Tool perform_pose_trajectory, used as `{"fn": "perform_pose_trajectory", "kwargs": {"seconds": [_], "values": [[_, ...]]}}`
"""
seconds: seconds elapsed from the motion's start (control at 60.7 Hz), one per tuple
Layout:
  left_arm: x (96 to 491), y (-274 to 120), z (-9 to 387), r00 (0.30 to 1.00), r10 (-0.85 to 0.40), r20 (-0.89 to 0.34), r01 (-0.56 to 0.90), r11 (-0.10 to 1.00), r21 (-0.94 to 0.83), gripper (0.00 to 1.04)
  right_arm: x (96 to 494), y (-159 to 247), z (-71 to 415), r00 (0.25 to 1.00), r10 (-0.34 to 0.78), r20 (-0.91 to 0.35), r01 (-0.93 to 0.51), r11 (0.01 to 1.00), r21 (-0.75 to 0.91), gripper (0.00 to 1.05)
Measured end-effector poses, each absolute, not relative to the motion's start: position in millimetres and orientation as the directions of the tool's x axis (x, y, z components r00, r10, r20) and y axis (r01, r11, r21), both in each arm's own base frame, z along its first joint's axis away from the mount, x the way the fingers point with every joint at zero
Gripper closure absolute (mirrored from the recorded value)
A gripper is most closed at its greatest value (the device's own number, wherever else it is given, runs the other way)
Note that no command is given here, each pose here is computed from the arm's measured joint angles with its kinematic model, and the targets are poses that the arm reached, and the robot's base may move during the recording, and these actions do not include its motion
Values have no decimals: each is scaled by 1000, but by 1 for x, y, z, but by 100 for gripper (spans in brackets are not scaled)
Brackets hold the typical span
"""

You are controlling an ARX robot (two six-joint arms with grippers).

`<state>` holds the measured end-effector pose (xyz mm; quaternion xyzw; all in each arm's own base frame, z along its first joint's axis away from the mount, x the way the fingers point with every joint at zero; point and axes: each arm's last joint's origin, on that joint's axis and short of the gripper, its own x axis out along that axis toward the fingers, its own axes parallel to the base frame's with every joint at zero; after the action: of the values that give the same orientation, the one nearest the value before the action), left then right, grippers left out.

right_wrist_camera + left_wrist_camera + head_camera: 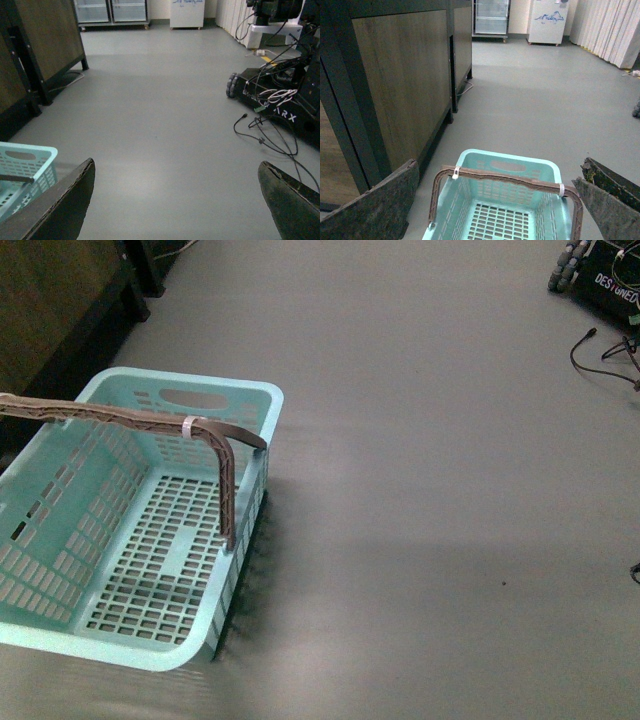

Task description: Pick lemon and mango into basket

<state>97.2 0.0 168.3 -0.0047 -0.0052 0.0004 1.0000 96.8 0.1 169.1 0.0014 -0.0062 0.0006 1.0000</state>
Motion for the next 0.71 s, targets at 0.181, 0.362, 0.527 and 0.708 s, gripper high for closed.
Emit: {"fn": "perform_pose_trajectory", "kwargs": {"seconds": [0.181,0.362,0.527,0.708], "values": [[97,0,168,1000,1,10,-1,1000,-9,7,97,0,169,1000,1,12,-1,1000,3,9],[97,0,168,1000,1,10,-1,1000,-9,7,97,0,169,1000,1,13,-1,1000,3,9],[97,0,168,1000,1,10,-1,1000,-9,7,97,0,169,1000,1,12,-1,1000,3,9],[100,-1,169,944,-147,-296,78,970,-231,7,97,0,169,1000,2,13,-2,1000,3,9]]}}
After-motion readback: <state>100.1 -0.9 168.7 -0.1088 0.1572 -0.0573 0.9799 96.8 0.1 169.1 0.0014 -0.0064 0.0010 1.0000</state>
